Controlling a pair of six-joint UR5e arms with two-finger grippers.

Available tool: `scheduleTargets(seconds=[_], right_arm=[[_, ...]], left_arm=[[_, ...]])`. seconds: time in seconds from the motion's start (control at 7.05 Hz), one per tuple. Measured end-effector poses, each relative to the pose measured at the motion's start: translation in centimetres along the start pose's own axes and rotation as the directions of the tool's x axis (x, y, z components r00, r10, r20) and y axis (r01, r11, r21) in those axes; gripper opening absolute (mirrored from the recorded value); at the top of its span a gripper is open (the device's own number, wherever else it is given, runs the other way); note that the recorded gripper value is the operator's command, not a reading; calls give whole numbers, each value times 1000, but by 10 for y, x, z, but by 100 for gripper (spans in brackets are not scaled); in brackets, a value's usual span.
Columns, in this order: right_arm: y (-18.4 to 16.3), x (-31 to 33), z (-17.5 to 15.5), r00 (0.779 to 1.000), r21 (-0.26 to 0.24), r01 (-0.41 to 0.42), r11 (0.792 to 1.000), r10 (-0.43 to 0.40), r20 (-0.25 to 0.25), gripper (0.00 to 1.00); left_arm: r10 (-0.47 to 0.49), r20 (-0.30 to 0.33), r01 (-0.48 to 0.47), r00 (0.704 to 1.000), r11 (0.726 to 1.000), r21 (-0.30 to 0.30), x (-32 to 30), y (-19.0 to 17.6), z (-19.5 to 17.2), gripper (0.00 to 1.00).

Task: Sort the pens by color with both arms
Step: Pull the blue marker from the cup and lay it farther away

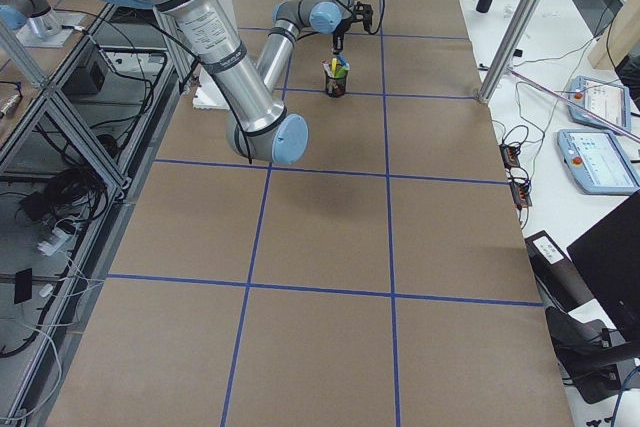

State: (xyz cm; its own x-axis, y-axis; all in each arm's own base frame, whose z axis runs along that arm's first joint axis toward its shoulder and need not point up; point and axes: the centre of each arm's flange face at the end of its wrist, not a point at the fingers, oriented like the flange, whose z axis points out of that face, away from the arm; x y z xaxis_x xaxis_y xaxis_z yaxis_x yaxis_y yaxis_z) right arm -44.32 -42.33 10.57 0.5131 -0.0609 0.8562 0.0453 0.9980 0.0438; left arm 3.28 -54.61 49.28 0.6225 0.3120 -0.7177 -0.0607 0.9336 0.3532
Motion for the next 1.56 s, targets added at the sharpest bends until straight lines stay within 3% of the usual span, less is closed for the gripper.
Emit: scheduleTargets(seconds=[0.14, 0.28, 0.71, 0.99, 1.28, 1.42, 1.56], right_arm=[[-7, -1, -15, 1000, 38, -16, 999, 17, -17, 0], [-17, 1, -22, 998, 112, -35, 993, 41, -47, 0], [-65, 14, 8, 990, 354, -45, 934, 90, -111, 0], [-110, 35, 63, 980, 517, -59, 854, 149, -133, 0], [-140, 67, 133, 966, 663, -8, 749, 178, -190, 0], [-143, 80, 161, 963, 706, 17, 708, 179, -202, 0], [-141, 89, 179, 962, 729, 32, 684, 176, -208, 5]], left_arm=[[0, 0, 0, 1000, 1000, 0, 0, 0, 0, 100], [1, -1, -1, 1000, 1000, 1, 0, 0, 0, 100], [3, -2, -3, 1000, 1000, 1, 2, -1, 0, 100], [3, -4, -3, 1000, 1000, -3, 2, -1, 2, 100], [5, -5, -5, 1000, 1000, -5, 4, -1, 3, 100], [5, -6, -5, 1000, 1000, -7, 4, -1, 4, 100], [5, -6, -5, 1000, 1000, -8, 4, -1, 5, 100]])
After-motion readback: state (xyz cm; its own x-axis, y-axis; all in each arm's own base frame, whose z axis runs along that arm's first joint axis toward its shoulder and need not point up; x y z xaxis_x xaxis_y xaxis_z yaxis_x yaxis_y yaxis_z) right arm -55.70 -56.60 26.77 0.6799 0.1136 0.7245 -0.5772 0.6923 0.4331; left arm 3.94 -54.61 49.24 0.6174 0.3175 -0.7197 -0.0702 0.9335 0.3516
